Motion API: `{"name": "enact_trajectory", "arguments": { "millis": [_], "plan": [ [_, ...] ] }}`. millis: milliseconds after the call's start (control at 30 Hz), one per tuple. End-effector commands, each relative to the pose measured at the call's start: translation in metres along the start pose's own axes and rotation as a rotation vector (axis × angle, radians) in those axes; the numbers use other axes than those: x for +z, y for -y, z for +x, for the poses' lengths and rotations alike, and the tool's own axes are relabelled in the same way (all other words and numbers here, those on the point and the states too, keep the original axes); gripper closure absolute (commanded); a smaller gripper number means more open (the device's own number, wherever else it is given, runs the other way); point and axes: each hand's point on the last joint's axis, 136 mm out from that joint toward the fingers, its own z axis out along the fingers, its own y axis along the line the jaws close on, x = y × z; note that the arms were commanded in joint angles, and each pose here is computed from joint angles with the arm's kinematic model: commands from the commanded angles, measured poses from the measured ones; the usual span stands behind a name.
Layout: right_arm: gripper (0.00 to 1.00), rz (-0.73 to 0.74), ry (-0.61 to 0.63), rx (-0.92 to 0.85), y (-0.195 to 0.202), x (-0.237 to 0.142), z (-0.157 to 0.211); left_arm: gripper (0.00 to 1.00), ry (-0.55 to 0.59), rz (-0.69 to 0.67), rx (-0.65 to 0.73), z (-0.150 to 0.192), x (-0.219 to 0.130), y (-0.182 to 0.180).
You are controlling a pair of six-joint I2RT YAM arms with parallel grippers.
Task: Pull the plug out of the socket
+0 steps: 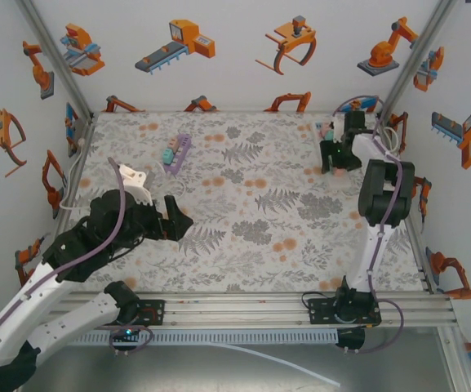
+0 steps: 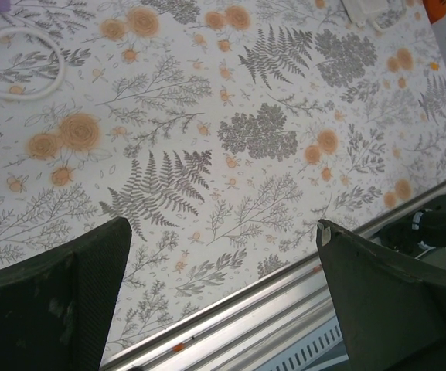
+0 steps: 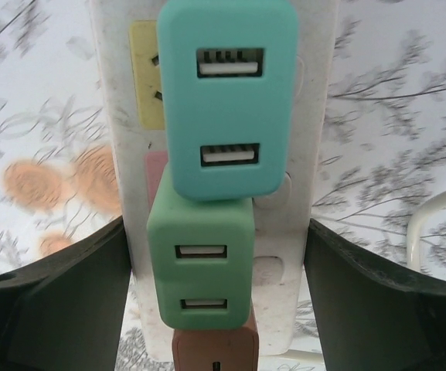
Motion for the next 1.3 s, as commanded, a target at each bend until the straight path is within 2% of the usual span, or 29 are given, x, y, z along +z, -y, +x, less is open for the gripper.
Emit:
{"name": "enact_trajectory", "arguments": {
  "millis": [0, 200, 467, 800, 900, 1033, 1267],
  "plan": [
    [0.49, -0.172, 0.046, -0.217, -0.073, -0.020, -0.002, 0.03, 0.026, -0.037, -0.028, 0.000, -0.006, -0.009],
    [0.51, -0.256, 0.022, -0.593, -0.152, -0.033, 0.030, 0.03, 0.038, -0.044, -0.042, 0.005, -0.008, -0.015],
    [0.52, -0.414, 0.026, -0.952, -0.212, -0.049, 0.087, 0.03, 0.000, -0.088, -0.053, 0.028, 0.004, -0.029],
    [0.53, -0.567, 0.020, -1.143, -0.253, -0.062, 0.124, 0.03, 0.010, -0.090, -0.059, 0.034, 0.013, -0.032],
    [0.53, -0.542, 0.004, -1.252, -0.265, -0.056, 0.135, 0.03, 0.009, -0.087, -0.052, 0.039, 0.020, -0.033],
    [0.45, -0.491, 0.058, -1.299, -0.271, -0.056, 0.132, 0.03, -0.008, -0.098, -0.037, 0.050, 0.028, -0.038],
    [0.20, -0.452, 0.222, -1.243, -0.278, -0.081, 0.109, 0.03, -0.016, -0.119, -0.046, 0.059, 0.036, -0.045]
  ]
}}
